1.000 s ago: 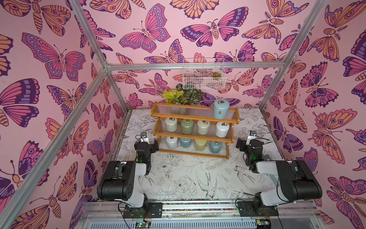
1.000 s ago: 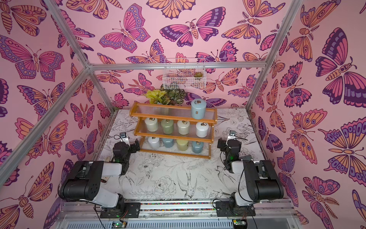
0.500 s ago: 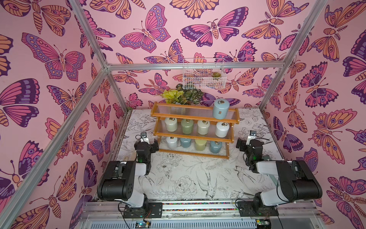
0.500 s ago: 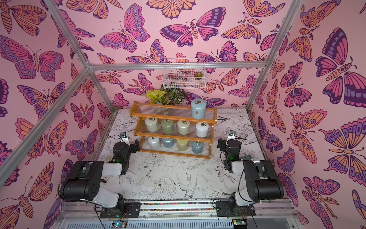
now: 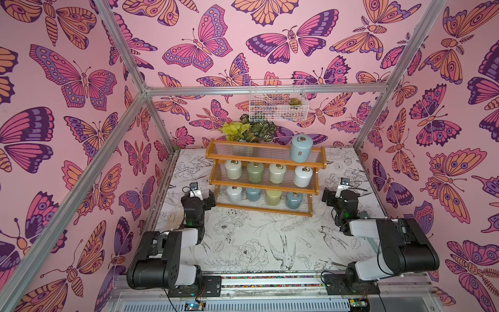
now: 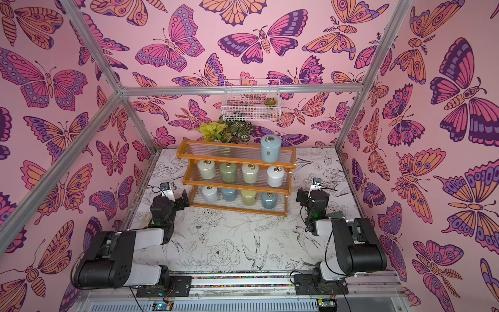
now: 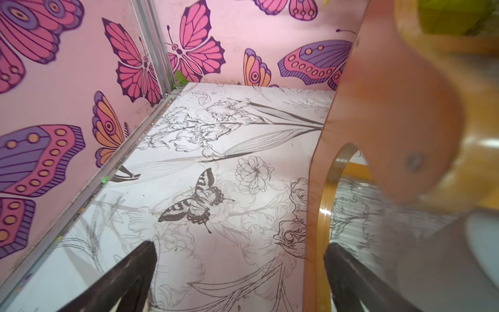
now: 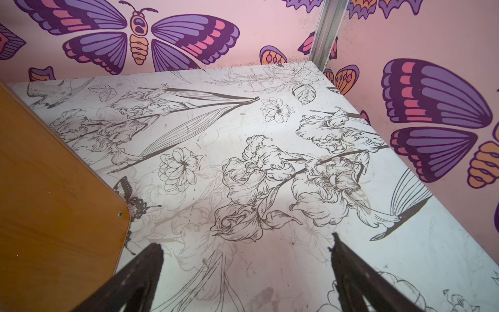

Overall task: Remove the tea canisters from the shelf
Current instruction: Pick up the tea canister from the shelf.

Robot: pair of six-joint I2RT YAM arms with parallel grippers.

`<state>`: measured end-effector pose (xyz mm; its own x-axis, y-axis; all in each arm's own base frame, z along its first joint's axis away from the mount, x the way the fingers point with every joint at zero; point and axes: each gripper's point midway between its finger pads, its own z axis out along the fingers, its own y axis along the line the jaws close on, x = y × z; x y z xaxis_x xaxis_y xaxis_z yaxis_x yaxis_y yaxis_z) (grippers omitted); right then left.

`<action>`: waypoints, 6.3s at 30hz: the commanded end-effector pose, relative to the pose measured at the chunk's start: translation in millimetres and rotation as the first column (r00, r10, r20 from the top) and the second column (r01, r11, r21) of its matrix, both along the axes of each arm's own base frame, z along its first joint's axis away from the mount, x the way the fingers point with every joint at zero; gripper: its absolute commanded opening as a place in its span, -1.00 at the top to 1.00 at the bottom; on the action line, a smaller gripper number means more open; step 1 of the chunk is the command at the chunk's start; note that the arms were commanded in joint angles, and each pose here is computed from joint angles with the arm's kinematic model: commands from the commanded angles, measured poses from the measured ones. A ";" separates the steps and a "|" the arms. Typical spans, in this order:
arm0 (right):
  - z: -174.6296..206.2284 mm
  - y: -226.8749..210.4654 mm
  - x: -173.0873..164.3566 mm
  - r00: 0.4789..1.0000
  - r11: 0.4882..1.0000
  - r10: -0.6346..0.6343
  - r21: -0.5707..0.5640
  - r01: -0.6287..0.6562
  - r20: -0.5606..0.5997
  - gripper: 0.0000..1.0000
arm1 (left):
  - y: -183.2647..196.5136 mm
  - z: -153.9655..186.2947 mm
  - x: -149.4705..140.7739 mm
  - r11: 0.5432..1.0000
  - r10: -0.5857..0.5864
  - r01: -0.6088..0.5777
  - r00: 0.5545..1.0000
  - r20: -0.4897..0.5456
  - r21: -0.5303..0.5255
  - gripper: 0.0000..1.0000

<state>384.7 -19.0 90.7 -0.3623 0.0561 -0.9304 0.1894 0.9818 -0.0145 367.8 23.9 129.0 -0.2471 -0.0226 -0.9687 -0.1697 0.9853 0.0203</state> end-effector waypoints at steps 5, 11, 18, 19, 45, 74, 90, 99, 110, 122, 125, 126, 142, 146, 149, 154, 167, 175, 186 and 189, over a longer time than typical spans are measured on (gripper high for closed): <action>5.4 -4.5 5.9 1.000 1.000 -0.013 -0.009 0.014 0.014 -0.97 | 15.0 85.9 -29.9 0.992 0.123 -0.122 0.991 0.048 -0.018 -1.00; 12.5 -7.8 7.0 0.999 0.999 -0.034 -0.009 0.035 0.039 -0.97 | 13.9 127.1 -55.1 0.985 0.155 -0.153 0.988 0.017 -0.081 -1.00; 67.5 -26.4 -10.1 0.990 0.989 -0.140 -0.039 0.141 0.010 -0.98 | -27.1 147.8 -67.6 0.969 -0.039 0.046 0.999 0.034 -0.243 -1.00; 80.9 -28.9 -14.4 0.988 0.987 -0.152 -0.039 0.154 0.033 -0.97 | -34.5 149.8 -68.1 0.961 -0.072 0.077 0.997 0.028 -0.264 -1.00; 321.3 118.2 -76.8 0.743 0.856 0.487 -0.081 -0.511 0.460 -0.97 | -132.1 205.6 -114.8 0.720 -0.575 0.582 0.805 0.145 -0.377 -1.00; 327.1 191.1 -20.1 0.528 0.678 0.694 -0.199 -0.708 0.489 -0.97 | -176.3 224.7 -131.4 0.493 -0.782 0.800 0.580 0.230 -0.341 -1.00; 310.3 202.6 21.3 0.551 0.683 0.687 -0.160 -0.713 0.474 -0.97 | -172.1 222.0 -128.3 0.520 -0.762 0.782 0.606 0.228 -0.342 -1.00; 301.3 208.1 35.6 0.553 0.675 0.688 -0.137 -0.725 0.469 -0.97 | -170.8 219.3 -128.6 0.528 -0.756 0.776 0.614 0.226 -0.344 -1.00; 291.6 209.1 46.5 0.570 0.685 0.677 -0.115 -0.719 0.466 -0.97 | -170.7 213.1 -126.3 0.531 -0.753 0.772 0.619 0.223 -0.349 -1.00; 281.6 210.9 52.8 0.575 0.685 0.680 -0.113 -0.720 0.454 -1.00 | -169.6 212.1 -124.6 0.540 -0.747 0.766 0.627 0.222 -0.349 -1.00; 278.9 210.7 55.5 0.581 0.690 0.675 -0.109 -0.716 0.456 -1.00 | -169.5 212.2 -124.7 0.541 -0.747 0.767 0.627 0.223 -0.345 -1.00; 278.5 210.3 56.0 0.582 0.692 0.672 -0.109 -0.713 0.458 -0.99 | -169.1 212.7 -124.9 0.542 -0.746 0.767 0.628 0.224 -0.344 -1.00; 272.4 209.2 62.2 0.566 0.707 0.636 -0.104 -0.699 0.525 -0.72 | -168.0 213.0 -124.2 0.551 -0.742 0.766 0.632 0.225 -0.332 -1.00; 275.2 210.0 61.7 0.555 0.702 0.637 -0.107 -0.704 0.535 -0.53 | -166.8 213.9 -124.5 0.556 -0.737 0.763 0.636 0.228 -0.328 -1.00; 278.4 210.9 59.8 0.545 0.696 0.642 -0.111 -0.709 0.539 -0.43 | -166.6 214.0 -125.0 0.558 -0.736 0.763 0.637 0.230 -0.327 -1.00; 286.6 212.0 54.6 0.522 0.685 0.645 -0.121 -0.718 0.558 -0.40 | -165.9 213.9 -124.8 0.561 -0.734 0.761 0.640 0.230 -0.327 -1.00; 319.1 213.4 35.8 0.448 0.658 0.661 -0.177 -0.732 0.602 -0.40 | -165.7 211.7 -124.1 0.564 -0.732 0.758 0.643 0.226 -0.328 -1.00; 333.6 213.8 25.5 0.412 0.644 0.663 -0.195 -0.739 0.625 -0.41 | -164.2 210.4 -123.2 0.573 -0.726 0.752 0.650 0.224 -0.325 -1.00; 356.0 221.2 3.9 0.335 0.597 0.681 -0.229 -0.769 0.651 -0.40 | -163.3 210.0 -122.2 0.580 -0.722 0.748 0.655 0.223 -0.323 -1.00; 360.1 226.8 -5.1 0.310 0.575 0.694 -0.241 -0.782 0.650 -0.40 | -162.3 209.6 -120.6 0.587 -0.716 0.743 0.662 0.221 -0.323 -1.00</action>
<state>411.5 206.1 391.9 0.1900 0.1269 -0.9736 -0.6825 0.7299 -0.0381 246.3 -139.4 338.8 -0.3090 -0.2104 -0.9275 0.6170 0.6977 -0.3639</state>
